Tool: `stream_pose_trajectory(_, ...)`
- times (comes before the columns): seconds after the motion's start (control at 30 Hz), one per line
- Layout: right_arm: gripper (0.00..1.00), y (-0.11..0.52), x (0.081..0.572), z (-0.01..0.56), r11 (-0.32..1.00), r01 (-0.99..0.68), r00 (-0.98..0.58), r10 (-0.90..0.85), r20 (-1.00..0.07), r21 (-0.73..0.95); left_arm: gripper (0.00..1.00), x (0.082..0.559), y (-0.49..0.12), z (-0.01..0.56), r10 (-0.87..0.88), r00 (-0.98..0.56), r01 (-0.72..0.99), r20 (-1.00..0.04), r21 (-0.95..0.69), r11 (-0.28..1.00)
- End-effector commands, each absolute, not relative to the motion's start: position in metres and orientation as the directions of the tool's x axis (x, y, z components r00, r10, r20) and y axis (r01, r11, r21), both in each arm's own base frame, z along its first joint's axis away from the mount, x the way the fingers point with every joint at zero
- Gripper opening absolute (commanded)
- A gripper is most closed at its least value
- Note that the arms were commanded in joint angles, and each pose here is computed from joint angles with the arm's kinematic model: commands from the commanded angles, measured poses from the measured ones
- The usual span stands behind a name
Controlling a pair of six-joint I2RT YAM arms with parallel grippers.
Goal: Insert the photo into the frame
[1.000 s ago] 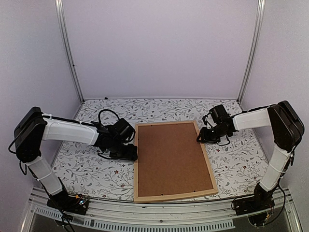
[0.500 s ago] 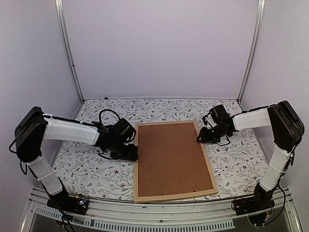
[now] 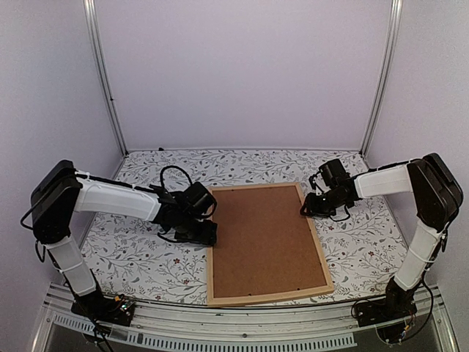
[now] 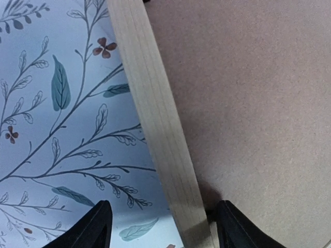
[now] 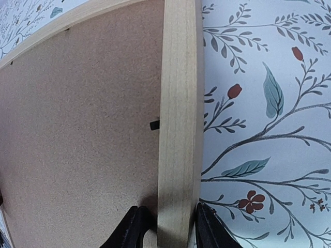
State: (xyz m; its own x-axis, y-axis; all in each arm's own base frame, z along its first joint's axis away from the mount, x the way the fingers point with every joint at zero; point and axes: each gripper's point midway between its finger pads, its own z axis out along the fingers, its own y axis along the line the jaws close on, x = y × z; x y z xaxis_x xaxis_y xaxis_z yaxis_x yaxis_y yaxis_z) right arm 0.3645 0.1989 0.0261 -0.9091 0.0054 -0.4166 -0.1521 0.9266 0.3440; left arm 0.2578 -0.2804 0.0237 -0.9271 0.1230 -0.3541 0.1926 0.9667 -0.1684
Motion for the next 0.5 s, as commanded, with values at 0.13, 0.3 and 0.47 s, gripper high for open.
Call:
stream_pose_trajectory(0.13, 0.37, 0.19, 0.333, 0.0, 0.941, -0.125, -0.951, -0.023, -0.309, 0.314, 0.71, 0.227, -0.282, -0.013, 0.223, -0.939, 0.244, -0.261, -0.051, 0.968)
stream_pose_trajectory(0.3, 0.37, 0.19, 0.334, 0.001, 0.942, -0.125, -0.951, -0.024, -0.309, 0.311, 0.71, 0.234, -0.285, 0.0, 0.225, -0.927, 0.252, -0.302, -0.053, 0.966)
stream_pose_trajectory(0.47, 0.4, 0.189, 0.335, 0.009, 0.945, -0.127, -0.947, -0.025, -0.321, 0.3, 0.73, 0.246, -0.297, 0.031, 0.197, -0.9, 0.27, -0.389, -0.144, 0.952)
